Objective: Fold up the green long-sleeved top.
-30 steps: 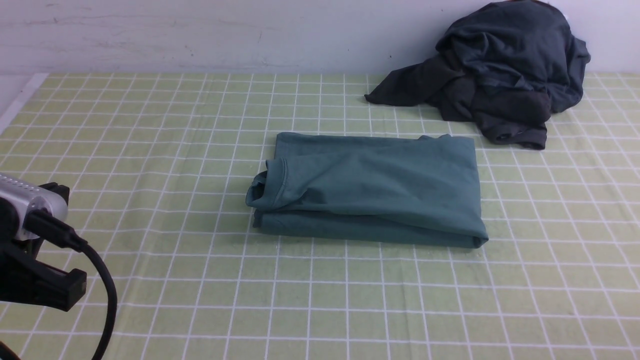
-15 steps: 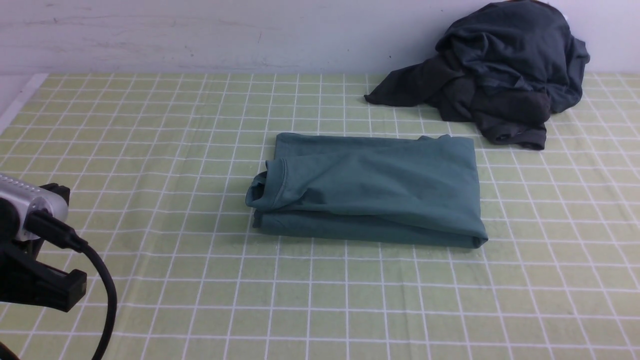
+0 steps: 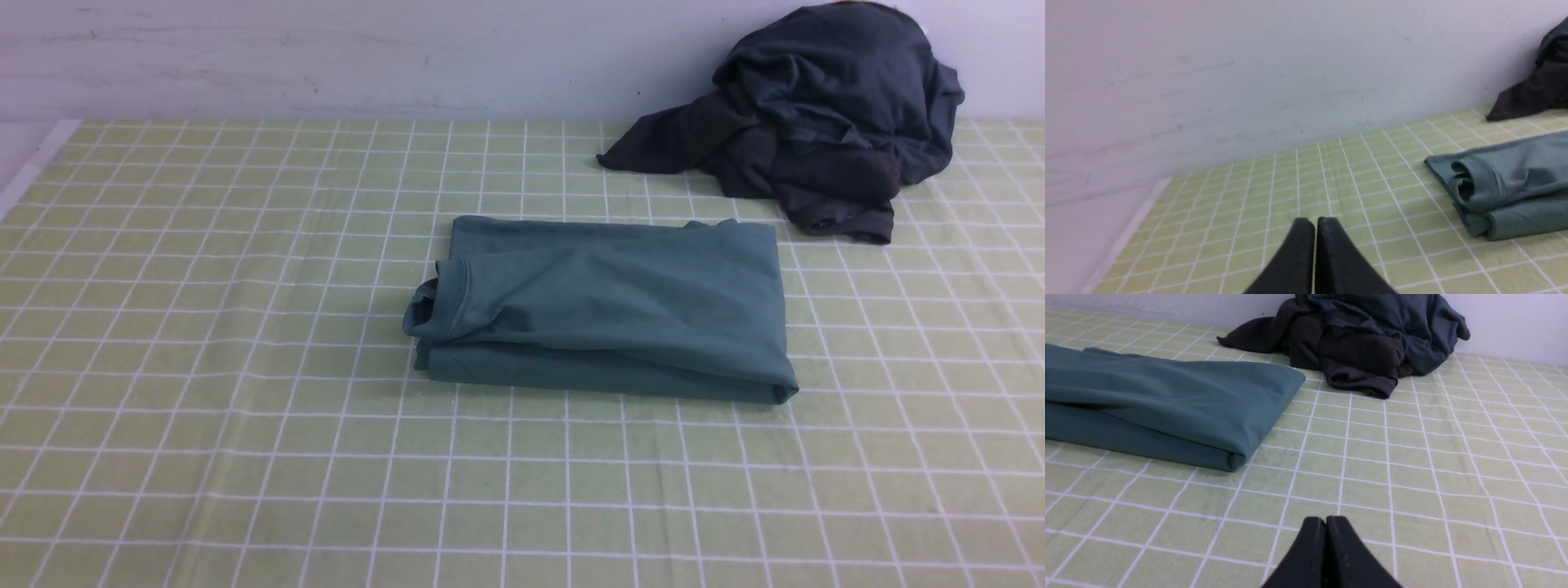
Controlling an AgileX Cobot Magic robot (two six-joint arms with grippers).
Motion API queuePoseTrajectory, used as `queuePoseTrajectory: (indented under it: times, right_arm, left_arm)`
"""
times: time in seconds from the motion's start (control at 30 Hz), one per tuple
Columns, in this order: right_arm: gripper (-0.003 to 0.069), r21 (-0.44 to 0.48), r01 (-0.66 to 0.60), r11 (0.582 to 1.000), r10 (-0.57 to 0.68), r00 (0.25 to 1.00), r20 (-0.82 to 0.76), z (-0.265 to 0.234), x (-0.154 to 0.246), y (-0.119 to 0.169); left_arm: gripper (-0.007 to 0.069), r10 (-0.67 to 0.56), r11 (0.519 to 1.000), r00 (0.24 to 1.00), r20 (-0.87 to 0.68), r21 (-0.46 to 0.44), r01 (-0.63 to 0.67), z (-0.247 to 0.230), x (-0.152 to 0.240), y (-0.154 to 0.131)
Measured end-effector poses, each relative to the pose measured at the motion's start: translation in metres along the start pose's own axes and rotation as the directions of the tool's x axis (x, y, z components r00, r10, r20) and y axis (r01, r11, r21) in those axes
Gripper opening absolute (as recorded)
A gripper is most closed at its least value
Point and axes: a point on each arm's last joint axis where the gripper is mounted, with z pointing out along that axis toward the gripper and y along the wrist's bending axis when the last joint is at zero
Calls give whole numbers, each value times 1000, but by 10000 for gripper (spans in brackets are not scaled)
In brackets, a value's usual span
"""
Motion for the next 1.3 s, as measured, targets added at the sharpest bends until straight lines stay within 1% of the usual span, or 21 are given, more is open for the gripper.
queuePoseTrajectory:
  times: [0.13, 0.23, 0.37, 0.43, 1.3]
  right_arm:
    - [-8, 0, 0, 1000, 0, 1000, 1, 0, 0, 0]
    - [-8, 0, -1, 1000, 1, 1000, 1, 0, 0, 0]
    - [-8, 0, -2, 1000, 2, 1000, 1, 0, 0, 0]
    - [-8, 0, -2, 1000, 2, 1000, 1, 0, 0, 0]
    - [-8, 0, -2, 1000, 2, 1000, 1, 0, 0, 0]
  left_arm:
    - [-3, -44, 999, 997, -61, 9, 44, 5, 31, -6]
    - [-3, -46, 999, 994, -95, 12, 47, 6, 36, -7]
    - [-3, -62, 997, 970, -234, 29, 71, 3, 49, -9]
    - [-3, -77, 995, 962, -263, 34, 89, 3, 50, -10]
    - [-3, -85, 994, 956, -280, 38, 99, 2, 50, -11]
